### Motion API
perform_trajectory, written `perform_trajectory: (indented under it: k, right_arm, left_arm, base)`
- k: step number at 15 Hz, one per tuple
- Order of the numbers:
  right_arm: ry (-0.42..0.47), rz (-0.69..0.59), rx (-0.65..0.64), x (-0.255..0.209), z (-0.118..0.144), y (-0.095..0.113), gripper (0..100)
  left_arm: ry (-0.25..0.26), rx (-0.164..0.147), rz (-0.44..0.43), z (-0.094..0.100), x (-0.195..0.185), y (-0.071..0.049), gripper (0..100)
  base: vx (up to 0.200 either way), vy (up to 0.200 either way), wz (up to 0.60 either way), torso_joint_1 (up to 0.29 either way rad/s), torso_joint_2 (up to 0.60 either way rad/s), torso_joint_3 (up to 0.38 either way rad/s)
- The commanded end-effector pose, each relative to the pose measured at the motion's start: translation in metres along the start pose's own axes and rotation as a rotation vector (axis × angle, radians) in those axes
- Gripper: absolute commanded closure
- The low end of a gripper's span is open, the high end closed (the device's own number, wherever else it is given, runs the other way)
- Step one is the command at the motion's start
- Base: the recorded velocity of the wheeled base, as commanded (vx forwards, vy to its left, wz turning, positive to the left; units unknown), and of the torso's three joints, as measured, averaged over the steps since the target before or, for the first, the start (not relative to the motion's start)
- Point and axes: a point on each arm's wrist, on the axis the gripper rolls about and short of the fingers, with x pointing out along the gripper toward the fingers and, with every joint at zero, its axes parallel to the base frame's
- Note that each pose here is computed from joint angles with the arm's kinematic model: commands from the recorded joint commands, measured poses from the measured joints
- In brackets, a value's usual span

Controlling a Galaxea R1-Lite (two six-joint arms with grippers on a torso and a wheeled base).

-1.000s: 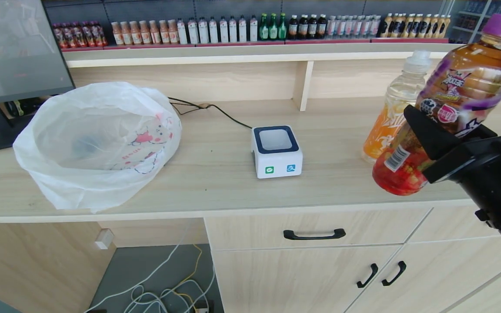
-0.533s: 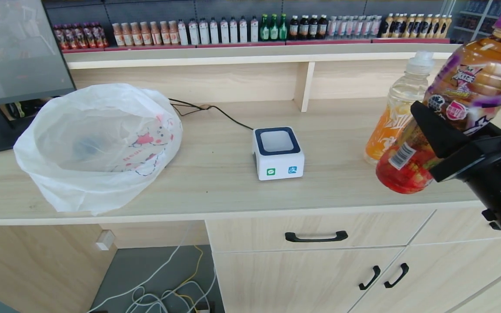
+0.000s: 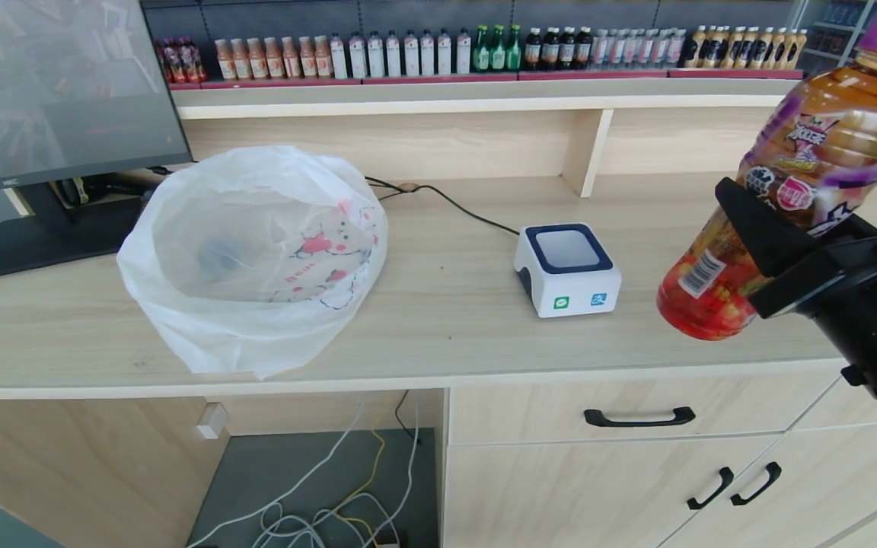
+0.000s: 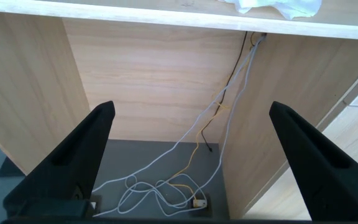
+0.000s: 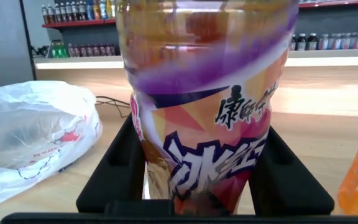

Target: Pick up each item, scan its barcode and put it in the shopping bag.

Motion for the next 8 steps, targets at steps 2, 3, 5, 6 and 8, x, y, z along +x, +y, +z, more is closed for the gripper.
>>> perform_trajectory:
  k: [2, 3, 5, 6, 8]
  right_arm:
    - [-0.002, 0.004, -0.009, 0.005, -0.002, 0.002, 100]
    - [-0.001, 0.005, -0.009, 0.008, -0.003, 0.002, 100]
    - [-0.011, 0.005, -0.018, 0.013, -0.002, 0.004, 100]
    - [-0.021, 0.005, -0.030, 0.017, -0.001, 0.004, 100]
    - [-0.090, 0.100, -0.131, 0.036, 0.005, 0.007, 100]
  left_arm:
    - [0.000, 0.003, 0.000, 0.000, 0.000, 0.000, 0]
    - [0.000, 0.003, 0.000, 0.000, 0.000, 0.000, 0]
    - [0.000, 0.003, 0.000, 0.000, 0.000, 0.000, 0]
    - [0.000, 0.003, 0.000, 0.000, 0.000, 0.000, 0]
    - [0.000, 0.003, 0.000, 0.000, 0.000, 0.000, 0]
  base:
    - [0.000, 0.000, 0.00, 0.000, 0.00, 0.000]
    - [0.000, 0.000, 0.00, 0.000, 0.00, 0.000]
    - [0.000, 0.000, 0.00, 0.000, 0.00, 0.000]
    - [0.000, 0.000, 0.00, 0.000, 0.00, 0.000]
    - [0.000, 0.000, 0.00, 0.000, 0.00, 0.000]
